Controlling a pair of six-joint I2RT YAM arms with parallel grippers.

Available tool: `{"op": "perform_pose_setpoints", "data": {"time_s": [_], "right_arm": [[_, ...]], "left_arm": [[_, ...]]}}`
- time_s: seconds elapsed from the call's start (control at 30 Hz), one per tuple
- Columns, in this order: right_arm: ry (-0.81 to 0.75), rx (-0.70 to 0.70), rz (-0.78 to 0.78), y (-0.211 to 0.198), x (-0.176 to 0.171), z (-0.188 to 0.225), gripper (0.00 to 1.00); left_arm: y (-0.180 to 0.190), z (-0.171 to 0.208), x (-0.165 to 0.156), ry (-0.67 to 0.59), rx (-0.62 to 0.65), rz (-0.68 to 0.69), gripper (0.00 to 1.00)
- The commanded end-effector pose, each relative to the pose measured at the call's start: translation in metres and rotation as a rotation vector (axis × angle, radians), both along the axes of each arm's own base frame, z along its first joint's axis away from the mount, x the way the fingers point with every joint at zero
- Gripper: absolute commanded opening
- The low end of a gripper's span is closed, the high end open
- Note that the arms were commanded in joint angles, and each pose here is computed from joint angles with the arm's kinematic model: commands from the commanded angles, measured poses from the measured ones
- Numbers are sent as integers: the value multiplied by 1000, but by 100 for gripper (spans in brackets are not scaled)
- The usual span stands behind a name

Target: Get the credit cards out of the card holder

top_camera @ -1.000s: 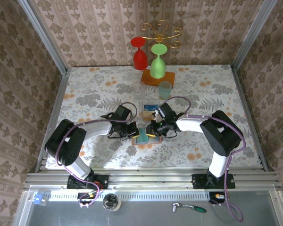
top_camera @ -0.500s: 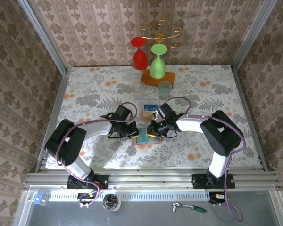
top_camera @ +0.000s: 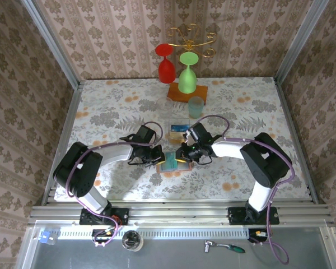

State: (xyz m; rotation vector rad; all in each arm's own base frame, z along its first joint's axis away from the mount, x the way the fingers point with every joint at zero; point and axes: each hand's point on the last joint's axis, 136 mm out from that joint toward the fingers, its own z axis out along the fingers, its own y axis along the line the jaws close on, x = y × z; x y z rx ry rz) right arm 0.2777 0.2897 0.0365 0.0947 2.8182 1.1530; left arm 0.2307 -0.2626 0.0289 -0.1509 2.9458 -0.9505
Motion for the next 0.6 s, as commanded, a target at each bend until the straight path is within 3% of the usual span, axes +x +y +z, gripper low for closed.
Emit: {"op": "perform_pose_setpoints", "data": {"time_s": [0.0, 0.57], "right_arm": [[-11, -9, -22, -7, 1, 5, 11], [-47, -124, -15, -30, 2, 26, 7]], "left_arm": [[17, -12, -9, 43, 73, 12, 2], [11, 6, -1, -5, 39, 2, 2]]}}
